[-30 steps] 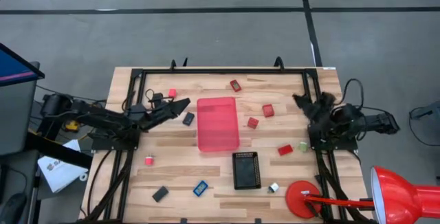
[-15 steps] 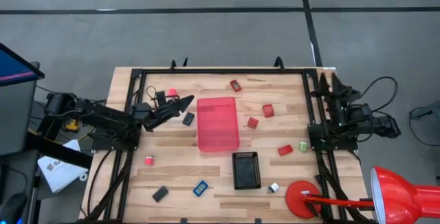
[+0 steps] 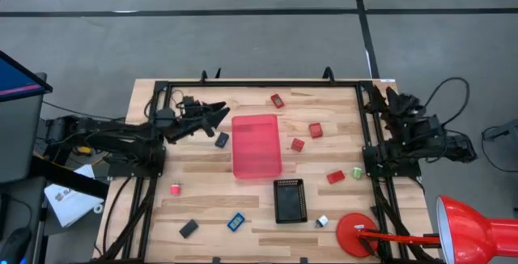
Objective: Pick & Place Office items
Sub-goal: Put the light pink charger adapter into the pink bin
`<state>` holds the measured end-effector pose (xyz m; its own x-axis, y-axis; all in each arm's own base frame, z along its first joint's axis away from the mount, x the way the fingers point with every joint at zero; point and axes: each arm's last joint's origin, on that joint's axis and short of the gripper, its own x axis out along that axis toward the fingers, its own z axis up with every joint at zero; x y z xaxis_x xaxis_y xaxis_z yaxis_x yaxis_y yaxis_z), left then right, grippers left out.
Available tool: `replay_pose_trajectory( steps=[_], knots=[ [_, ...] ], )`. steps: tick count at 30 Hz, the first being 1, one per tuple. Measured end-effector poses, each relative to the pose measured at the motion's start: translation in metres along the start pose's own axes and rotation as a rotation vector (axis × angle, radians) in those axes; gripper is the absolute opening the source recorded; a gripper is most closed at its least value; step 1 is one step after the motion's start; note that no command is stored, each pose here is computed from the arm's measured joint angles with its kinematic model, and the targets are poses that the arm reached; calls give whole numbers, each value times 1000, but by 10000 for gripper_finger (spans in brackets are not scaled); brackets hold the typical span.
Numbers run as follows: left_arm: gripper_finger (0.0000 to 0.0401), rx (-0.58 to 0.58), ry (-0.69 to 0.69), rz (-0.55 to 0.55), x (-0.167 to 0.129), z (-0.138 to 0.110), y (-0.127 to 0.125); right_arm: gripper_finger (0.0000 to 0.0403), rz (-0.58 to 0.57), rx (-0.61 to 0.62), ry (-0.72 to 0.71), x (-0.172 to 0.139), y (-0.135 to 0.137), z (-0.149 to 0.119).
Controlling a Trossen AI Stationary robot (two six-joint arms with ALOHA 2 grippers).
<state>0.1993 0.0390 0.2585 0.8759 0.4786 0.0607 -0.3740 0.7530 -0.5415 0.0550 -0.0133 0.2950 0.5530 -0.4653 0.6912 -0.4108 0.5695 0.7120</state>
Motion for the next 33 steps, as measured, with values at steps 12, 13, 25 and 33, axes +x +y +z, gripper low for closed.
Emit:
replay_pose_trajectory(
  steps=[12, 13, 25, 33],
  knots=[
    [212, 367, 604, 356, -20, 53, -8, 207, -140, -516, 173, 123, 84, -15],
    [208, 330, 651, 400, -24, 52, -6, 207, -141, -517, 214, 127, 90, -14],
    [151, -284, 1200, 519, -71, -10, -24, 207, -263, -477, 495, 136, 133, 5],
    [138, -566, 1245, 368, -108, -42, -90, 207, -296, -444, 549, 126, 133, 10]
  ],
)
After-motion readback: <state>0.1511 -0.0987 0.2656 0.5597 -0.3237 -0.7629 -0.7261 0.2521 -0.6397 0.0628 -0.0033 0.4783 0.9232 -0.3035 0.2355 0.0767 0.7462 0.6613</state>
